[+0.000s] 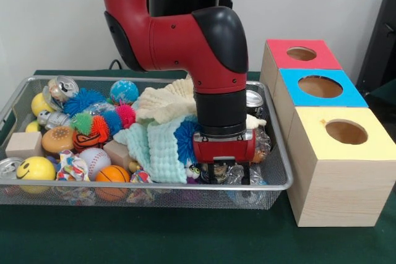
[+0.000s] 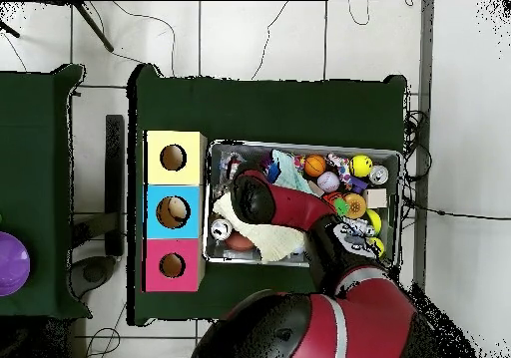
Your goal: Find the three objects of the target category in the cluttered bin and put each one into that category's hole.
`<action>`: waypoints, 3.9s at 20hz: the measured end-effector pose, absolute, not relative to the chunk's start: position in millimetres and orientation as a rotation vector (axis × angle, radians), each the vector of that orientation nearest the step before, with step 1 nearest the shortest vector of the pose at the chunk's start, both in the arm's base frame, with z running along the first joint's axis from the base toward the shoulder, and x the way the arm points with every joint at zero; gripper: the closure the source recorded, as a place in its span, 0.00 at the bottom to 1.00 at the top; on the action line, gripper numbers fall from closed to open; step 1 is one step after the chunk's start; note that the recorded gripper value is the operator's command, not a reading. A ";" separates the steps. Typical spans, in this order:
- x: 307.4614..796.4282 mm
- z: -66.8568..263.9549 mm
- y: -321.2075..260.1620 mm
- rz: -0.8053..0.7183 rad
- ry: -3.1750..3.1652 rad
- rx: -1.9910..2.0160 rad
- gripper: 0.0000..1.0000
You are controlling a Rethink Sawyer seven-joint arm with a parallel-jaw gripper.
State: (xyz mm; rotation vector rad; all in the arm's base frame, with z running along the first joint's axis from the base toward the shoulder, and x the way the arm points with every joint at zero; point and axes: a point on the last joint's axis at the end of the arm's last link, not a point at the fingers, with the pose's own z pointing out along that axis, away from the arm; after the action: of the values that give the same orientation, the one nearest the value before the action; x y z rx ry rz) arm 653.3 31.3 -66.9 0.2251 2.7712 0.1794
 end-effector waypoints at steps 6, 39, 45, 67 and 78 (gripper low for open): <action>654.6 -66.7 34.0 0.181 2.770 0.228 0.00; 674.4 -42.7 53.3 0.242 2.820 0.431 0.00; 678.4 -11.1 70.9 0.305 2.938 0.434 0.00; 679.7 1.3 76.9 0.297 2.972 0.411 0.00; 688.4 -13.6 69.7 0.235 2.870 0.421 0.00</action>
State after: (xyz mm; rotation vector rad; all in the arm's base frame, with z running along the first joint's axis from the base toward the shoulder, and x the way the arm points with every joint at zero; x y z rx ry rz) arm 688.4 69.7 -13.6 0.4214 2.8703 0.2352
